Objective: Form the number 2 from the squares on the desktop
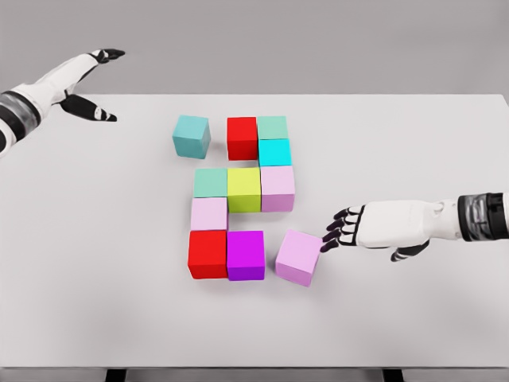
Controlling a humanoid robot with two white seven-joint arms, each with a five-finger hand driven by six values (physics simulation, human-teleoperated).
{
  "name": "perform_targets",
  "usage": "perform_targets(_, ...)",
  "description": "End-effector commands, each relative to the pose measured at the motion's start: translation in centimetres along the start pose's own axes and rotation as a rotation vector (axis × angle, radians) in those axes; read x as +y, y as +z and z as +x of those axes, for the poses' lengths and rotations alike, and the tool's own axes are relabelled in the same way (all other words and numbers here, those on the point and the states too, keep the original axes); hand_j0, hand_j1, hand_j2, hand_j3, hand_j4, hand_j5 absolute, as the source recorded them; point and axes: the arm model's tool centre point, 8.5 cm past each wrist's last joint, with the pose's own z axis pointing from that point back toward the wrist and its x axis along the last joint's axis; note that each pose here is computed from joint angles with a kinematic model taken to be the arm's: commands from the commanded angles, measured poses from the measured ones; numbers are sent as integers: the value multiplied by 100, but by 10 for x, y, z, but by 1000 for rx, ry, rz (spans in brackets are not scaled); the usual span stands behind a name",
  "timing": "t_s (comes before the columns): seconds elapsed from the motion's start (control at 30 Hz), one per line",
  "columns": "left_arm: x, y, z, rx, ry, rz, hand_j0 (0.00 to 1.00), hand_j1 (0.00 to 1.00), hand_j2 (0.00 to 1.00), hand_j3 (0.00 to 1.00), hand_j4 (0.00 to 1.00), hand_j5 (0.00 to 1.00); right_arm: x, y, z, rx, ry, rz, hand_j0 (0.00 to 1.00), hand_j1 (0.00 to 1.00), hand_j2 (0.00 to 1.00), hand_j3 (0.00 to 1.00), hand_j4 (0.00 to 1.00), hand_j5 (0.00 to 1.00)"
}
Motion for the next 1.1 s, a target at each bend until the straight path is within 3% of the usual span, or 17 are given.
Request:
perform_targets(0.0,-6,16,-19,21,-46,-129,100,100,100,100,100,100,-1,0,0,-1,-5,-5,100,100,100,100,100,100)
perform_targets(0.03,-12,18,-15,19,-52,-291,100,100,100,100,100,100,-2,0,0,0,-2,-6,100,100,100,100,100,100)
perform_targets(0.07,-15,21,-12,19,-85,-411,100,100,100,100,100,100,-4,-1,0,-3,1,-11,100,100,100,100,100,100)
perform_targets(0.1,-19,23,-13,36,-168,-479,100,100,100,100,100,100,-5,-2,0,-5,3,-13,100,100,100,100,100,100)
perform_targets(0.17,-31,12,-4,45,-306,-509,100,100,100,100,100,100,-5,-3,1,-8,3,-16,100,100,100,100,100,100)
perform_targets(0.23,-40,4,4,36,-353,-518,100,100,100,100,100,100,-6,-5,2,-14,4,-18,100,100,100,100,100,100)
perform_targets(0.33,-39,1,2,51,-342,-505,100,100,100,100,100,100,-8,-8,3,-20,6,-25,100,100,100,100,100,100)
perform_targets(0.5,-57,-31,22,14,-301,-512,100,100,100,100,100,100,-10,-9,2,-21,12,-29,100,100,100,100,100,100)
perform_targets(1.07,-64,-35,43,-61,-309,-524,100,100,100,100,100,100,-7,-7,-5,2,7,-19,100,100,100,100,100,100)
